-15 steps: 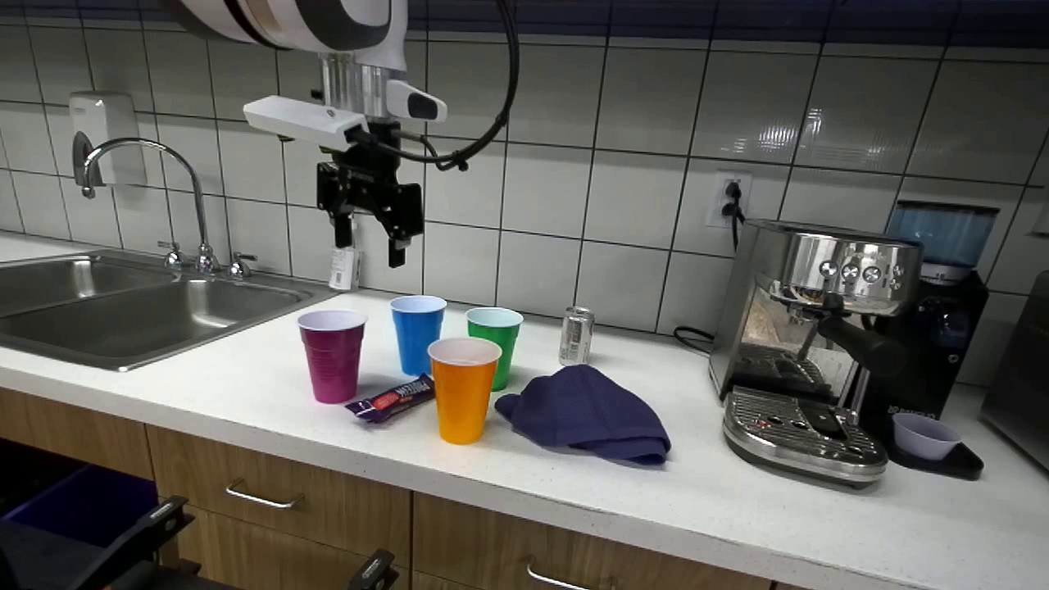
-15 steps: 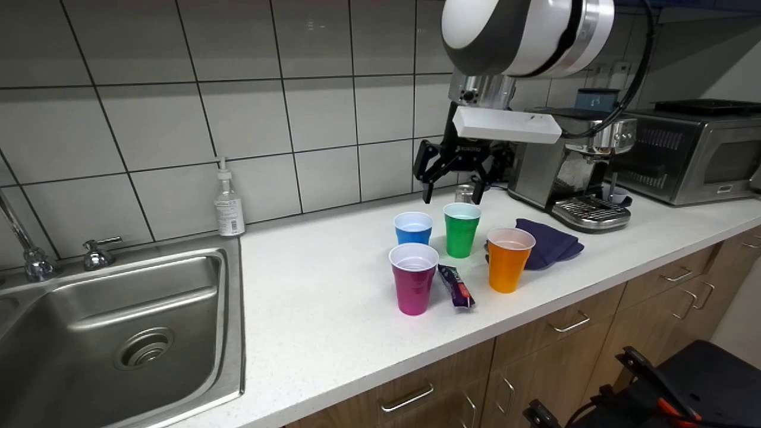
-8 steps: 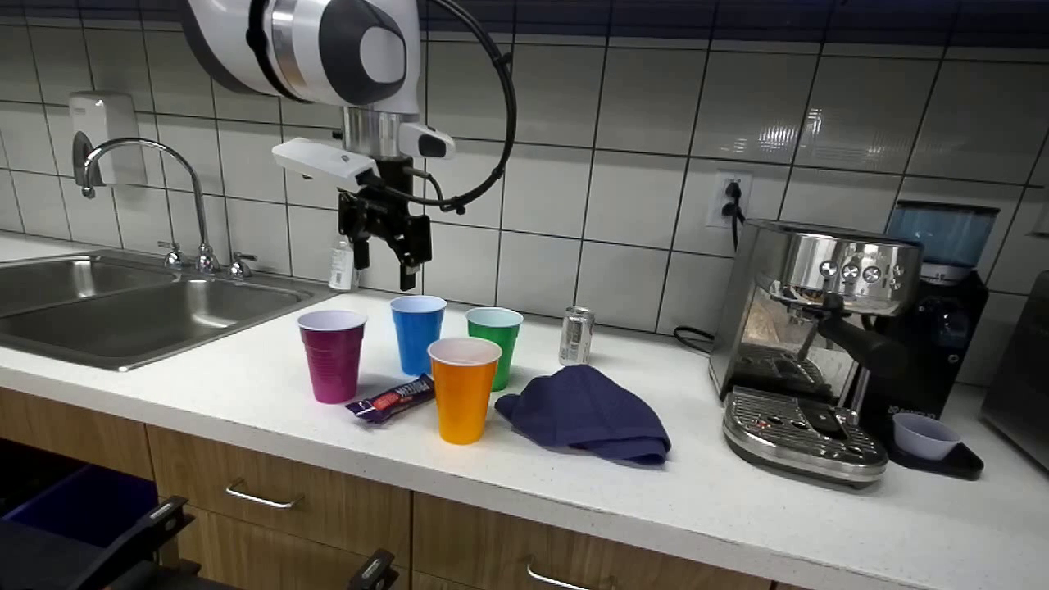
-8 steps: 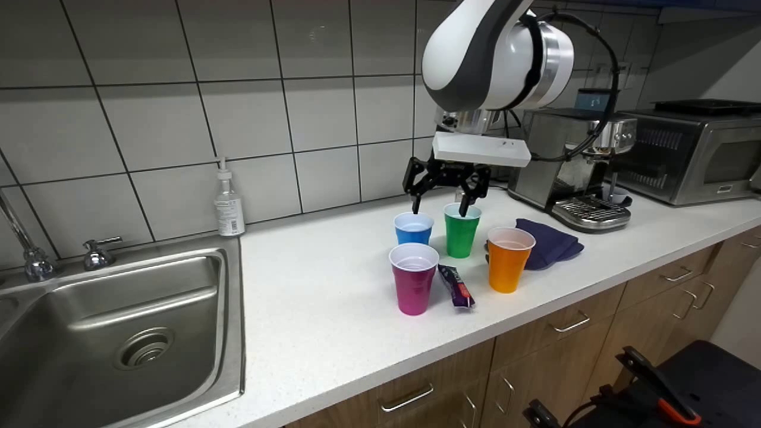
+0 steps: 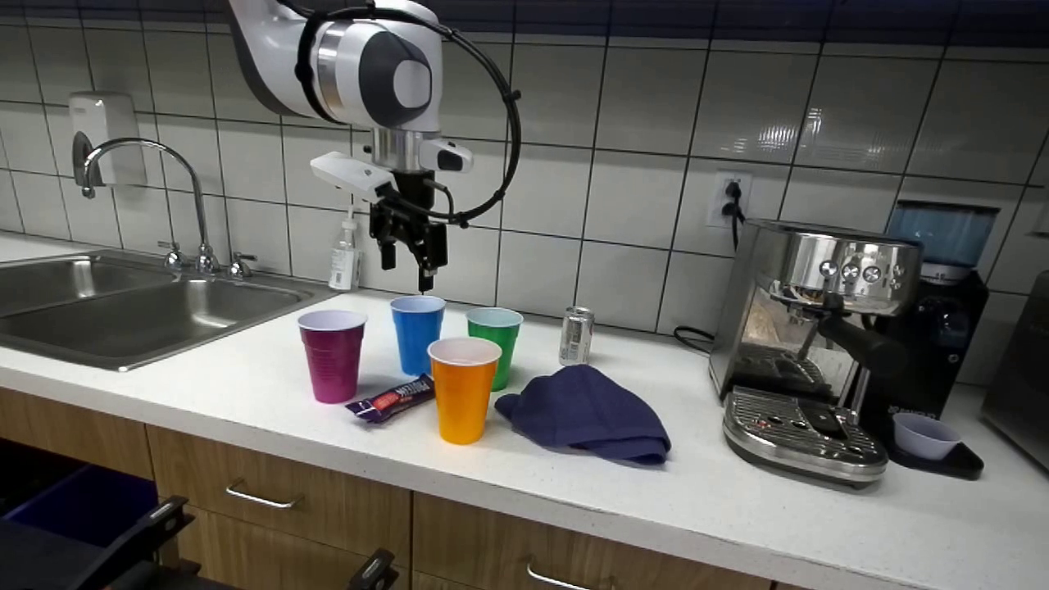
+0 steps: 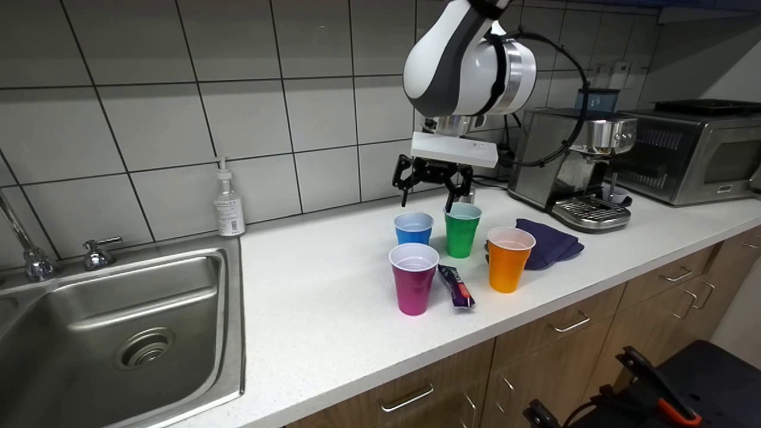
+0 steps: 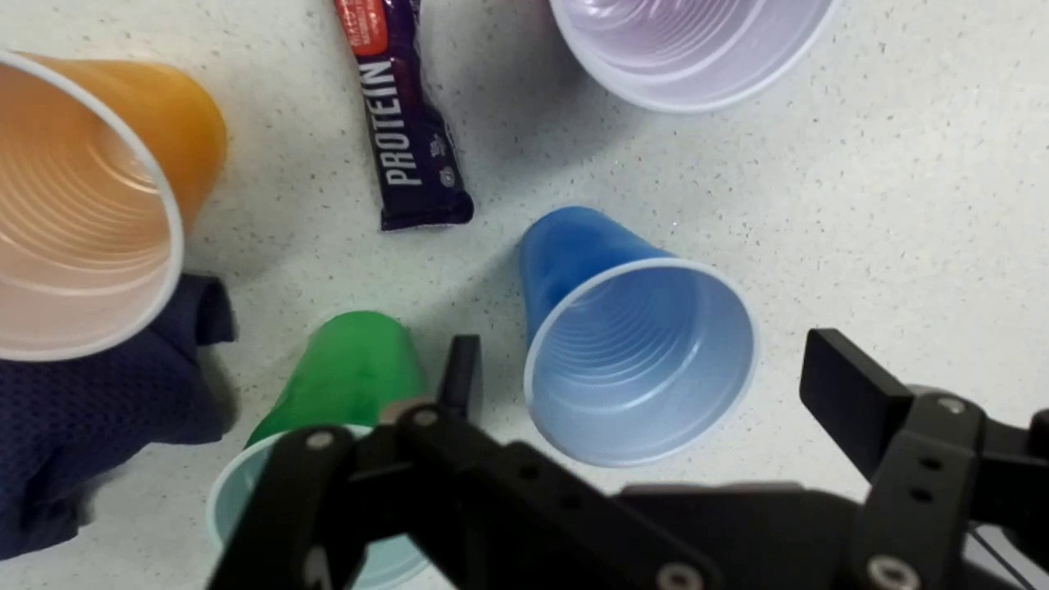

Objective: Stack the cups together

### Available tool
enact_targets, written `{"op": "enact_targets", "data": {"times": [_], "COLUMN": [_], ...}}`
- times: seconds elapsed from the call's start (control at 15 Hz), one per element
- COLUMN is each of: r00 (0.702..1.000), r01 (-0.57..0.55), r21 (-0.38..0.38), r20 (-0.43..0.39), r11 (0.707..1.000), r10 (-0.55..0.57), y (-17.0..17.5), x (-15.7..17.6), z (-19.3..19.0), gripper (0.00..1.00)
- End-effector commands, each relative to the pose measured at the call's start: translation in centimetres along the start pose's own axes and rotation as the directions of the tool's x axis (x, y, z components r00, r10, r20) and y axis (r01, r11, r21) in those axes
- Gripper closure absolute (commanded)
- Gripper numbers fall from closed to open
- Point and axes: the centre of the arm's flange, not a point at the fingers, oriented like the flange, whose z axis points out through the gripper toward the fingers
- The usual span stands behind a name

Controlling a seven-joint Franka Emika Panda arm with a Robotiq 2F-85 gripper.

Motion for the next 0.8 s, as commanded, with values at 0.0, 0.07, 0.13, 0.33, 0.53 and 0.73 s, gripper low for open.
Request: {"op": "enact_targets", "data": {"times": [0.0,0.07,0.13,0.33,0.53,0.73], "r00": [0.998,0.997,0.996,0.995,0.994,0.993], "r01": [-0.069,-0.079,-0.087,-0.102,-0.107,-0.112], "r21": [-0.002,-0.005,-0.006,-0.013,-0.028,-0.036], "r20": [-0.001,-0.002,-0.001,0.006,0.02,0.033], "r11": [0.998,0.997,0.996,0.995,0.994,0.993], "r10": [0.069,0.079,0.087,0.102,0.108,0.113], "y": [-0.7,-0.6,-0.5,-0.1,0.5,0.5], "x": [2.7,3.2,3.5,3.8,3.8,3.7], "z": [0.8,1.0,1.2,2.0,3.0,3.9], "gripper": [0.0,0.0,0.0,0.0,0.0,0.0]}}
